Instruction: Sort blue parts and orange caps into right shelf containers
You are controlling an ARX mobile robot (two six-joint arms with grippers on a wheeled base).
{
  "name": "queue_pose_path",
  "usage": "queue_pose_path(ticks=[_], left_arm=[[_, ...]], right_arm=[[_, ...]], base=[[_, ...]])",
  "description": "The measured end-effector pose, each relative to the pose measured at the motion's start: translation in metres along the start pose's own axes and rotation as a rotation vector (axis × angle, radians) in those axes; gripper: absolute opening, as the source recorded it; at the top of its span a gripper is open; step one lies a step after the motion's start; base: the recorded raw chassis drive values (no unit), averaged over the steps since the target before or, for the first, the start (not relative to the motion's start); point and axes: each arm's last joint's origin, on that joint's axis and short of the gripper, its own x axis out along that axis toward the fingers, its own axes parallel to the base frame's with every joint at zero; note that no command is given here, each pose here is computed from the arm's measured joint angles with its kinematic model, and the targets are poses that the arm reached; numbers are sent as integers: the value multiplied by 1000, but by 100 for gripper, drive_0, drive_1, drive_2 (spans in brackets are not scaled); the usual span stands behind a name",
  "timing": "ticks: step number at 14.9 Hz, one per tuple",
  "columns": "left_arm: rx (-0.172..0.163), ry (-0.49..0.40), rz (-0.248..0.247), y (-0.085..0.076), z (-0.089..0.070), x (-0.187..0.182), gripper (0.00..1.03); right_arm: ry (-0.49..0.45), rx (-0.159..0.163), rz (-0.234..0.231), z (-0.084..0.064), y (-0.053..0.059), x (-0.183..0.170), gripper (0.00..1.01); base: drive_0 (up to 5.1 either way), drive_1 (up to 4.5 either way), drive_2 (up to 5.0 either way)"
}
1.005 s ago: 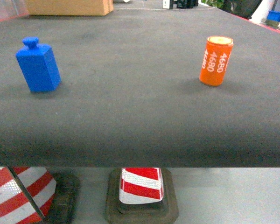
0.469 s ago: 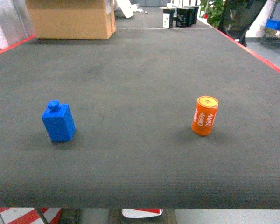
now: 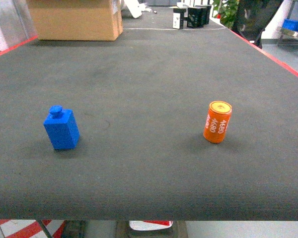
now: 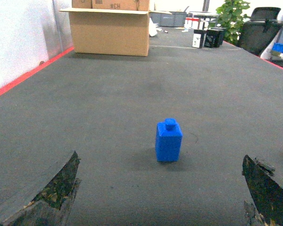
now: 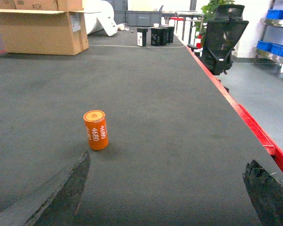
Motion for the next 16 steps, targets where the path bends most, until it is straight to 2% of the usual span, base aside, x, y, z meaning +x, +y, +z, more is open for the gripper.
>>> queue_pose_path(ticks=[16], left_arm=[[0,0,0,0,0,0,98]], right_arm=[[0,0,0,0,0,0,98]], base=[[0,0,0]])
